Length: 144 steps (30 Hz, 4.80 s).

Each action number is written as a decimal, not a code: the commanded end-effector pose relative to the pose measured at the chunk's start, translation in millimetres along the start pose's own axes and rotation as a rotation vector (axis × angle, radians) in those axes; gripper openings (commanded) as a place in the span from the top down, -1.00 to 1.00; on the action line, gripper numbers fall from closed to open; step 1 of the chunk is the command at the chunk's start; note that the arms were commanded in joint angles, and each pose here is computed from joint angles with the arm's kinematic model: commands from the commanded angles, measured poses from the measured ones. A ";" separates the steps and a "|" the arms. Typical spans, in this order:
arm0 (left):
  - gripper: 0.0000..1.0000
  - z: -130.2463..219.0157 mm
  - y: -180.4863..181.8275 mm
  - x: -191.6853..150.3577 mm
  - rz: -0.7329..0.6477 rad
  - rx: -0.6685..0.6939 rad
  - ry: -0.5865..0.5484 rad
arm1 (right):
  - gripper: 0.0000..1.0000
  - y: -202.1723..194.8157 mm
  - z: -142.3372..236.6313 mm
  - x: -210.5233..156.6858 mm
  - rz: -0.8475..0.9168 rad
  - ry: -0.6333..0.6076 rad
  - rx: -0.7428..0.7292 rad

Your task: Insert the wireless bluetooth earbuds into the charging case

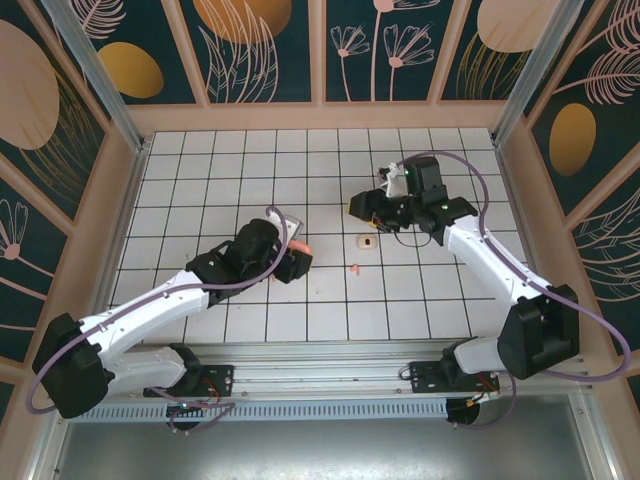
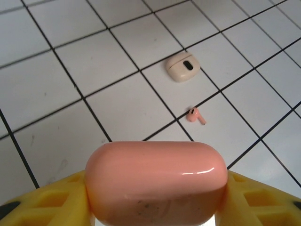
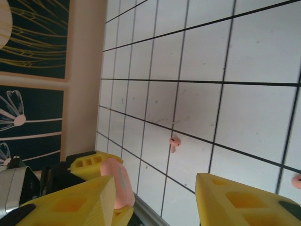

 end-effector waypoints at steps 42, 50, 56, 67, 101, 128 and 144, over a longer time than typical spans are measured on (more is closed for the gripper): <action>0.16 27.5 -41.9 36.9 -0.346 -0.246 -0.262 | 0.03 80.3 -28.7 -54.9 0.275 0.289 0.151; 0.16 31.6 -44.5 42.5 -0.339 -0.253 -0.279 | 0.09 79.1 -34.3 -60.9 0.283 0.317 0.147; 0.16 33.6 -44.8 44.8 -0.327 -0.251 -0.288 | 0.29 79.0 -35.6 -64.3 0.291 0.328 0.148; -0.12 36.8 -44.1 52.7 -0.317 -0.228 -0.298 | 0.57 82.4 -28.7 -61.1 0.344 0.284 0.138; -0.69 75.4 -49.3 63.4 -0.646 -0.422 -0.282 | 0.75 87.9 57.5 -53.2 1.037 0.002 0.341; -0.09 72.8 -64.8 48.8 -0.929 -0.587 -0.200 | 0.86 93.6 30.6 -82.9 1.435 0.160 0.440; 0.19 70.7 -69.6 43.2 -0.908 -0.658 -0.176 | 0.86 103.3 28.8 -81.4 1.498 0.130 0.473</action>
Point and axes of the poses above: each hand's point on the last joint's axis, 136 mm out from that joint toward the fingers, its own z axis back along the fingers, its own y axis along the line the jaws close on, x = y × z, the point moved 4 cm from there along z, back along the fingers, and after that the axes turned 7 degrees about z, right-handed, at the moved point
